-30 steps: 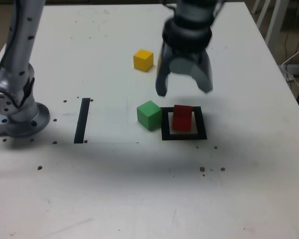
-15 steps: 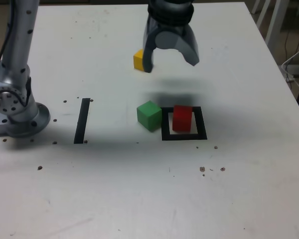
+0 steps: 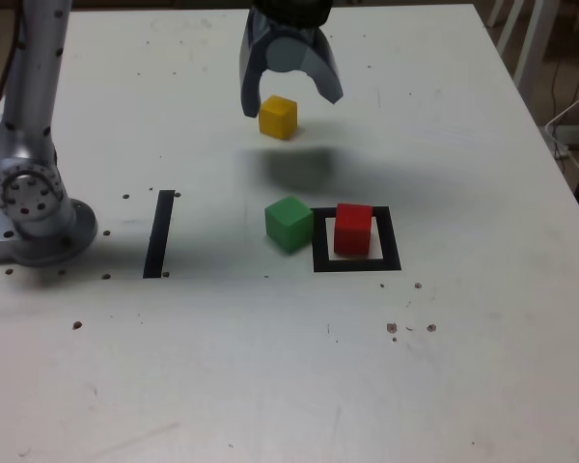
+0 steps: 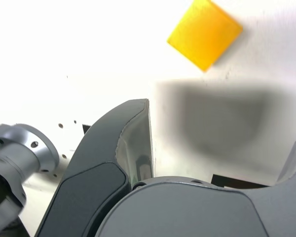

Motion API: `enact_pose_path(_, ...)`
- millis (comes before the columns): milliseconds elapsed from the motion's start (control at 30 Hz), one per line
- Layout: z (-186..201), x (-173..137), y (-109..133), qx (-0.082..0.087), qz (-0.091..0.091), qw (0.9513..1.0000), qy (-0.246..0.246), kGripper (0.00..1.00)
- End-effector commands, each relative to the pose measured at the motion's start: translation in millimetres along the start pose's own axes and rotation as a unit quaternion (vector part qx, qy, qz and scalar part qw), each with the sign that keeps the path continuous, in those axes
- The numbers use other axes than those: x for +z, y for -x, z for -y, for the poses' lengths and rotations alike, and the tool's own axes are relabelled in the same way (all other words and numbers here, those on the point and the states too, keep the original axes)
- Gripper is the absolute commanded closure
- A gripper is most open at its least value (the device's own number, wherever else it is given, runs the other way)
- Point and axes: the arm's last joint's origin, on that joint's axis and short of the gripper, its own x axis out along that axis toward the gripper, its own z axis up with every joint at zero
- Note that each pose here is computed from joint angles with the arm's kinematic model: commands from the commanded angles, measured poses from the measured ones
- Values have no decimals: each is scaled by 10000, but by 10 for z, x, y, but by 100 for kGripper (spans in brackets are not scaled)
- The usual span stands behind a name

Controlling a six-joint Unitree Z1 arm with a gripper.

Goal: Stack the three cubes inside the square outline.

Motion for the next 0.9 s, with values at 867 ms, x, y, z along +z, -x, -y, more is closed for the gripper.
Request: enact_pose_path(867, -555, -132, -350, 367, 138, 9841, -1733, 1)
